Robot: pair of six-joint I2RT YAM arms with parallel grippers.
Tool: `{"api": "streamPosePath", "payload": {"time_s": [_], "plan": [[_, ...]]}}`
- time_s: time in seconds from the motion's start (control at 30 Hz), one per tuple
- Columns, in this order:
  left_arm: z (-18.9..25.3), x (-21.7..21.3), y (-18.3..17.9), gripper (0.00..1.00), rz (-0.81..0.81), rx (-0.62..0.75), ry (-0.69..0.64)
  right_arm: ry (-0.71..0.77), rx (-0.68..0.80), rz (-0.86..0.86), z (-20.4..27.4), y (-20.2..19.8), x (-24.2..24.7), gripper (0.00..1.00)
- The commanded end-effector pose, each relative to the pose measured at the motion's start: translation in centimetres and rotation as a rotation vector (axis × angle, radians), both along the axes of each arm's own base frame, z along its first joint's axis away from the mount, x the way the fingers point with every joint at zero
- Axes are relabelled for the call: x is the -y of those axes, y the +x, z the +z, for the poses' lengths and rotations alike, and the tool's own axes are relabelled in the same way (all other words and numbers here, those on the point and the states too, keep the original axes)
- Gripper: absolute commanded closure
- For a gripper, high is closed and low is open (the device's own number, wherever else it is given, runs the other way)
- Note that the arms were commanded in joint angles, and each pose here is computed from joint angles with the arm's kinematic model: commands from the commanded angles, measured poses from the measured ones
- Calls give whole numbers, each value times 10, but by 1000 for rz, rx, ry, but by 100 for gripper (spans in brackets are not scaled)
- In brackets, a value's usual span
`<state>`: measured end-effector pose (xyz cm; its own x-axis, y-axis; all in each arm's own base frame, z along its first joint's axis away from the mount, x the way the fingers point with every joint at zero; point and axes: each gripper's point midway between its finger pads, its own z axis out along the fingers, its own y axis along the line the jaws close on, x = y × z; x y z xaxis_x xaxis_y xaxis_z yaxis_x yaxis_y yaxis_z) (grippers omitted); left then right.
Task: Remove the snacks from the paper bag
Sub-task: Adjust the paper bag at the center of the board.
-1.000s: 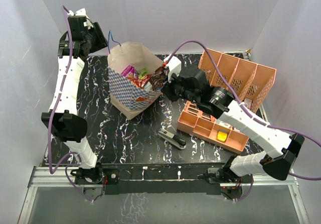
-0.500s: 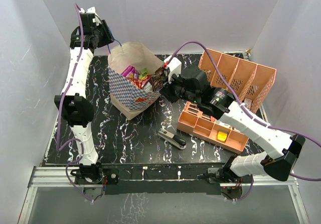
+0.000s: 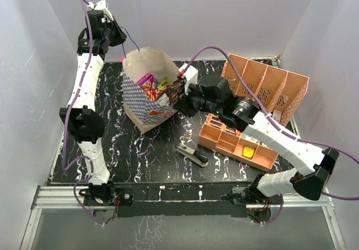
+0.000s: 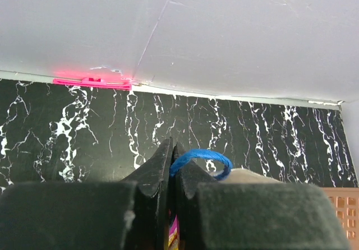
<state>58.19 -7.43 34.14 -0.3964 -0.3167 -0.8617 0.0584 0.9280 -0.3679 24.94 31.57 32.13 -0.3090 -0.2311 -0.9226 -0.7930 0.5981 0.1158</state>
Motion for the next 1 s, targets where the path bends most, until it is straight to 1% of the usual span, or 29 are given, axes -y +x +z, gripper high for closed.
{"api": "streamPosePath", "payload": {"time_s": [0.0,0.07,0.13,0.33,0.5,0.63,0.77,0.9,0.97], "plan": [[116,-13,-45,100,4,266,-18,106,61,180,45,-21,-34,92],[133,-22,-58,100,16,294,-21,121,55,229,46,-29,-48,92],[140,-32,-67,100,41,299,-18,150,45,276,48,-36,-64,92],[140,-53,-101,100,65,267,-4,176,-20,425,39,-72,-124,92],[130,-49,-146,100,48,247,-14,173,-70,524,25,-114,-155,92],[120,-48,-184,100,68,228,-29,159,-132,556,11,-135,-156,92],[111,-60,-218,100,137,203,13,166,-186,581,9,-151,-148,92],[103,-68,-240,100,178,193,39,196,-214,603,19,-162,-139,92],[102,-65,-244,100,164,186,32,189,-207,575,18,-159,-134,91]]}}
